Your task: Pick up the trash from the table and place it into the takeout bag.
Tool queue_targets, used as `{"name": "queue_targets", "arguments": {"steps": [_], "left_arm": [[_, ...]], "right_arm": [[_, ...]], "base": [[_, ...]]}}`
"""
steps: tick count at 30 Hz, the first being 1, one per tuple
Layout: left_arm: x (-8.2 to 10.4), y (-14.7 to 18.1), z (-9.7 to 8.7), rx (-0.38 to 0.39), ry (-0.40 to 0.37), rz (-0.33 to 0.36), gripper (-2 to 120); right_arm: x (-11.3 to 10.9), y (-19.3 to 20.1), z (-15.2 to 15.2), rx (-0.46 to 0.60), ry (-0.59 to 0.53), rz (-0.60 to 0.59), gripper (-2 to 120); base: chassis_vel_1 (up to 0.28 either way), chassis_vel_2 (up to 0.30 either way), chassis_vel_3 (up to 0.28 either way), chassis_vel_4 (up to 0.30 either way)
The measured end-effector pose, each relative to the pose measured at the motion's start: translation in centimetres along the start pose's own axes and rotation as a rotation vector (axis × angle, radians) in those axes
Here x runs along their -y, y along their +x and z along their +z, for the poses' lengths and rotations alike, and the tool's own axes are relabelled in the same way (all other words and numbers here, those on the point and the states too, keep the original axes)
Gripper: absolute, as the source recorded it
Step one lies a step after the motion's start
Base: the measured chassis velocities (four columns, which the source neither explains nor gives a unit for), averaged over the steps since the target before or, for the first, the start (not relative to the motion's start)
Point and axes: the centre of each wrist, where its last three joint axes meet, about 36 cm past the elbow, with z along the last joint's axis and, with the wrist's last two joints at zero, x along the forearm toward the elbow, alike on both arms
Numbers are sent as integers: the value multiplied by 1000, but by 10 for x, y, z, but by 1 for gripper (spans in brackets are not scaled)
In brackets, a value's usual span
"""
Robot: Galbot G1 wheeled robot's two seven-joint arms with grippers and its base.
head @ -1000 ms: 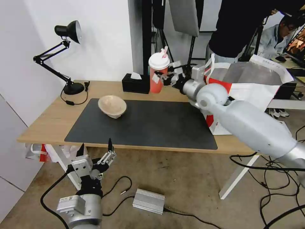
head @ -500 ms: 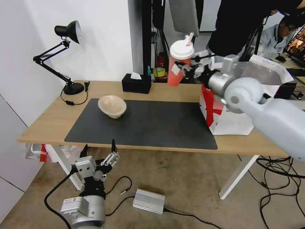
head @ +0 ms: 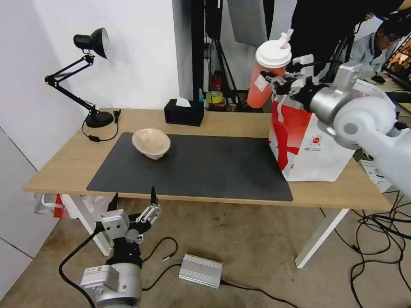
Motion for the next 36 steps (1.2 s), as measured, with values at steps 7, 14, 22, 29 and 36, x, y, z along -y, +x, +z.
{"name": "queue_targets", "arguments": {"steps": [7, 14, 22, 29, 36], "left_arm": [[2, 1, 2, -6, 3, 10, 100], [3, 1, 2, -7, 3, 18, 100], [6, 1, 4, -13, 7, 30, 100], [6, 1, 4, -13, 2, 40, 100], [7, 1, 5, -17, 2, 50, 100]], "right_arm": [[16, 14, -4, 2, -2, 41, 3], [29, 24, -7, 4, -3, 69, 3], [52, 41, -14, 10, 0, 118, 3], [69, 50, -15, 8, -3, 156, 3], [90, 60, -12, 8, -14, 202, 3]], "base": [[0, 0, 0, 0], [0, 0, 0, 0], [0, 0, 0, 0], [0, 0, 0, 0], [0, 0, 0, 0]]}}
